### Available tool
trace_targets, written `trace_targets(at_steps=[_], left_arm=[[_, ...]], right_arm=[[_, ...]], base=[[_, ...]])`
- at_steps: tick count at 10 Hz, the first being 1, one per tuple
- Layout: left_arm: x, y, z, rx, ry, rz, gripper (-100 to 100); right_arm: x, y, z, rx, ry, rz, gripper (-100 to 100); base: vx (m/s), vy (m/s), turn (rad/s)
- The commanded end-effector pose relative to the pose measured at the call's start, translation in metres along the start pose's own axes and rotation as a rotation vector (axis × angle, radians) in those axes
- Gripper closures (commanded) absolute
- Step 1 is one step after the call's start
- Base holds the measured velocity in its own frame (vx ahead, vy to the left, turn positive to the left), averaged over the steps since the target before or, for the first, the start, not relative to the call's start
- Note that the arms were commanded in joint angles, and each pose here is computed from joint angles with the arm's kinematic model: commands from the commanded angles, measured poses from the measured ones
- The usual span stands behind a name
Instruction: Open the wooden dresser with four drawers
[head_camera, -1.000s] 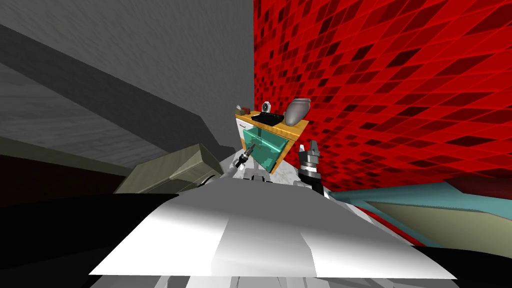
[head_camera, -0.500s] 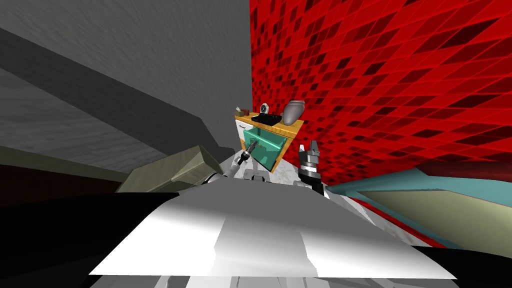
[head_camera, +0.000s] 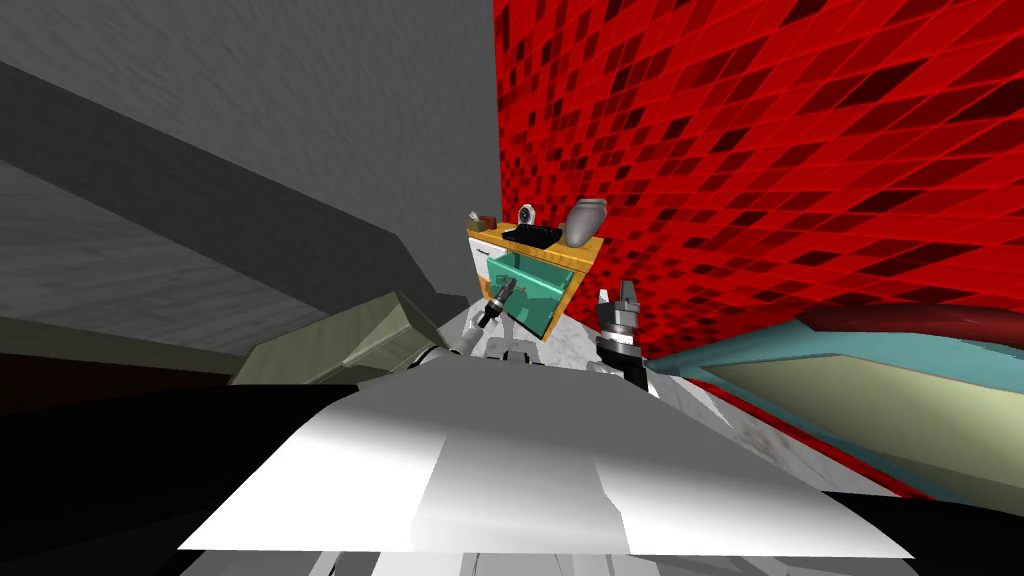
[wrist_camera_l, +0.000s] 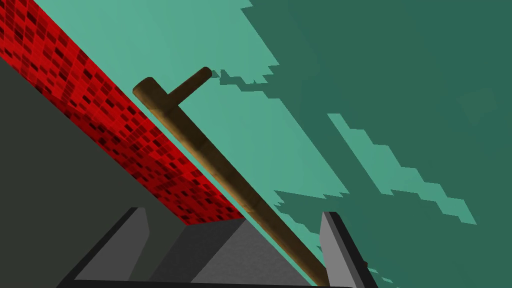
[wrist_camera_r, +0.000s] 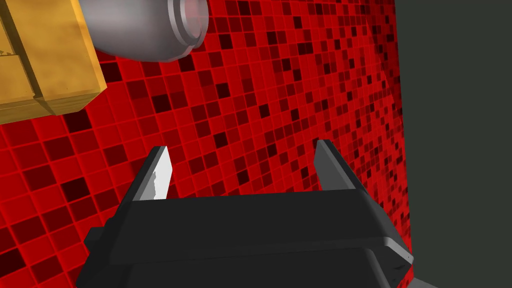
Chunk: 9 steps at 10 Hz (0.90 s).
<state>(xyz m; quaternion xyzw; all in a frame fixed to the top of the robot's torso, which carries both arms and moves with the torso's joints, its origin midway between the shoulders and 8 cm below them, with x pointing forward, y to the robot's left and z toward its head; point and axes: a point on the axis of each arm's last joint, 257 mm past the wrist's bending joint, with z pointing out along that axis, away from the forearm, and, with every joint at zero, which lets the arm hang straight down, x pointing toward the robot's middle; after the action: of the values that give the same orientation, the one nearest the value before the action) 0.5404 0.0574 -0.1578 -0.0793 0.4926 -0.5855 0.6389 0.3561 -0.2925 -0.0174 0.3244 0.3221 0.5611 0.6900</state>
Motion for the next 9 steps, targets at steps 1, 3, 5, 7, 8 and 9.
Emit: trace_targets(at_steps=[1, 3, 5, 7, 8, 9], left_arm=[[-0.009, -0.006, 0.025, -0.012, -0.033, 0.023, -100], [-0.007, 0.0, 0.02, -0.038, -0.029, 0.019, -100], [-0.003, 0.007, 0.016, -0.061, -0.022, 0.015, 0], [-0.001, 0.011, 0.012, -0.074, -0.019, 0.013, 0], [-0.001, 0.012, 0.012, -0.077, -0.019, 0.013, 0], [-0.001, 0.013, 0.011, -0.079, -0.018, 0.013, 0]], right_arm=[[0.0, 0.0, 0.0, 0.0, 0.0, 0.0, 0], [0.0, 0.0, 0.0, 0.0, 0.0, 0.0, 0], [0.0, 0.0, 0.0, 0.0, 0.0, 0.0, 0], [0.0, 0.0, 0.0, 0.0, 0.0, 0.0, 0], [0.0, 0.0, 0.0, 0.0, 0.0, 0.0, 0], [0.0, 0.0, 0.0, 0.0, 0.0, 0.0, 0]], base=[[-0.073, 0.119, -0.199], [-0.07, 0.085, -0.114], [-0.007, 0.007, 0.004], [0.0, 0.0, 0.0], [0.0, 0.0, 0.0], [0.0, 0.0, 0.0]])
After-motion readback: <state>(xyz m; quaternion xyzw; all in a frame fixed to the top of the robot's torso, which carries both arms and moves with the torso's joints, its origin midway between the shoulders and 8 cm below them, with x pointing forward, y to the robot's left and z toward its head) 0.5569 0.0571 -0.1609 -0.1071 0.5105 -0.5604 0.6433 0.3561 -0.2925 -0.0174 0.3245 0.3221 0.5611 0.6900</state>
